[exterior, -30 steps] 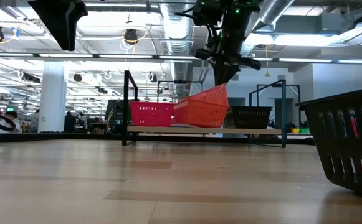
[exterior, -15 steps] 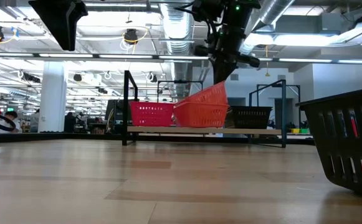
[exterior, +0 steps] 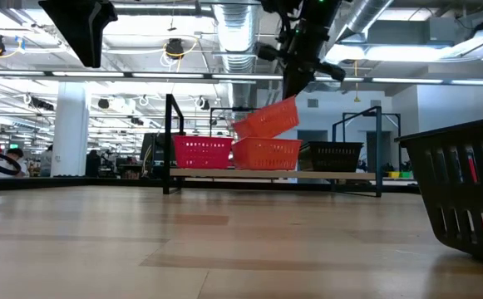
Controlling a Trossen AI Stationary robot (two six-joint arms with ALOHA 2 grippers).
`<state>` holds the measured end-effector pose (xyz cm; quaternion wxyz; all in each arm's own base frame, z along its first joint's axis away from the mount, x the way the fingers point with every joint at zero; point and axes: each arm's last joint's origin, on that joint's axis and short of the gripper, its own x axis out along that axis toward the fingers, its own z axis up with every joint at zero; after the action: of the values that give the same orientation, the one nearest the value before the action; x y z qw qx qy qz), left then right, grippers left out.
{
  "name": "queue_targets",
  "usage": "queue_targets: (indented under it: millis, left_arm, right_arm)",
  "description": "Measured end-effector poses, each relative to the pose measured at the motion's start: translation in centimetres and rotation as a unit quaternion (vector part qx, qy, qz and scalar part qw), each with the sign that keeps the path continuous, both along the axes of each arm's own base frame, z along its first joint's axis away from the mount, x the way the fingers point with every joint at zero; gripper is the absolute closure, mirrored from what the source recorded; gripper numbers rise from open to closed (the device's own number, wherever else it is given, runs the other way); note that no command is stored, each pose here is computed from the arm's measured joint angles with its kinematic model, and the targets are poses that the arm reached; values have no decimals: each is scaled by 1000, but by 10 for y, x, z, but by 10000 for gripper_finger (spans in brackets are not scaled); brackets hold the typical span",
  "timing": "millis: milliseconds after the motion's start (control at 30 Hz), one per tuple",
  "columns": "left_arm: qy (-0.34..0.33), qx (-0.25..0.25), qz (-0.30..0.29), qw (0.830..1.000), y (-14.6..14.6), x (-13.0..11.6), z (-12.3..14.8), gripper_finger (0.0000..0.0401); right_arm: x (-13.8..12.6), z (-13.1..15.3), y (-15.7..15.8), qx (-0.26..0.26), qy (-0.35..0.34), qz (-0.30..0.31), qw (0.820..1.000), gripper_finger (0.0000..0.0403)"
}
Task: Stack baskets on shelf by color
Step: Stack the left orange bin into the orange bin on the shelf
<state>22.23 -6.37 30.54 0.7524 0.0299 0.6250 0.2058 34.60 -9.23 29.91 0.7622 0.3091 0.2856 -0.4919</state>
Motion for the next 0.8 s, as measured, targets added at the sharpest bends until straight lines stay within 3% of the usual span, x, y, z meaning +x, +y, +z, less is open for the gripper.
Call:
queue_targets:
  millis: [200,533,800]
  left_arm:
    - [-4,-1,-1,1000,0,1,0,260]
    - [-3,-1,-4,1000,0,1,0,260]
    - [-3,-2,-3,1000,0,1,0,260]
  right_arm:
    - [-3,10,8,-3,-22,3,1000,402]
    - [11,-4,17,1,-29,4,1000,402]
    - [20,2,9,26,-76,72,994,402]
